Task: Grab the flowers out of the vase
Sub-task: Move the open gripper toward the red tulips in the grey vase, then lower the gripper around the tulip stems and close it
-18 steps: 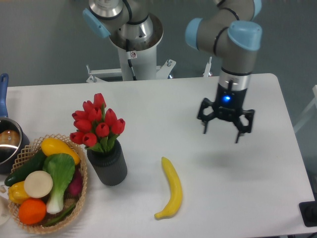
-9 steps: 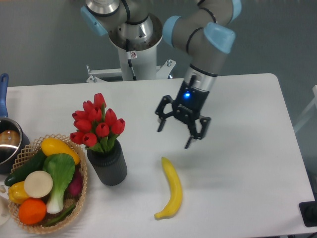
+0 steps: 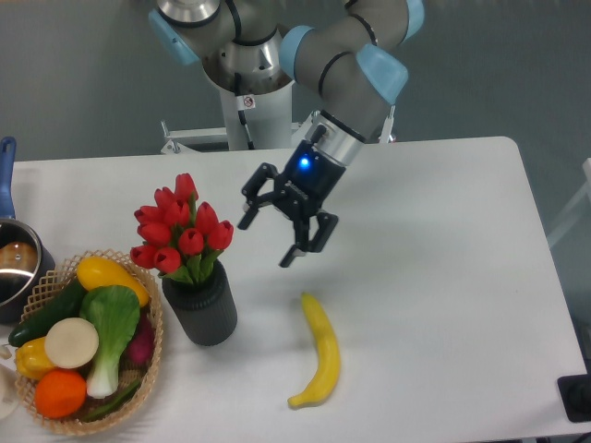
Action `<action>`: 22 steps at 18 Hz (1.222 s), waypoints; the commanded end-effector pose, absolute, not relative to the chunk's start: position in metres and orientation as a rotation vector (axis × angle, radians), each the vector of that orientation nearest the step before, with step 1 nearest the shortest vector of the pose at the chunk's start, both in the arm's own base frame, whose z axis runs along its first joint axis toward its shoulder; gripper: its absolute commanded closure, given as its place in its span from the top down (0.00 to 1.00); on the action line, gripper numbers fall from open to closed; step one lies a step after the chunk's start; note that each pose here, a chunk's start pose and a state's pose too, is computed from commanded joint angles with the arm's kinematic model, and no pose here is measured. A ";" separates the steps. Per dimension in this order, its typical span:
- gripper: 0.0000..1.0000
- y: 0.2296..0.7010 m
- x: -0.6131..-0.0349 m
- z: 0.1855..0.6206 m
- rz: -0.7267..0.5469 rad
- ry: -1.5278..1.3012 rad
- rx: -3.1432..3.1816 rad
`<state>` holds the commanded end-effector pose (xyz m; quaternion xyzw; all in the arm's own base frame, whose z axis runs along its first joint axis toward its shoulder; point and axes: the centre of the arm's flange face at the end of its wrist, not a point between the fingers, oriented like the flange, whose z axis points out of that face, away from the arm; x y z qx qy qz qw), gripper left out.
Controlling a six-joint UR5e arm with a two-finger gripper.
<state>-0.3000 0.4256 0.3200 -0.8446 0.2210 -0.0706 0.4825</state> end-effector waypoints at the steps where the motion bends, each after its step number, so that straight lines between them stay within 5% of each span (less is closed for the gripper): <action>1: 1.00 0.428 -0.295 0.319 -0.185 0.543 -2.057; 15: 1.00 0.474 -0.273 0.297 -0.359 0.574 -1.907; 18: 0.29 0.474 -0.273 0.298 -0.357 0.575 -1.906; 19: 0.15 0.474 -0.273 0.299 -0.355 0.574 -1.906; 22: 0.00 0.475 -0.274 0.298 -0.356 0.573 -1.906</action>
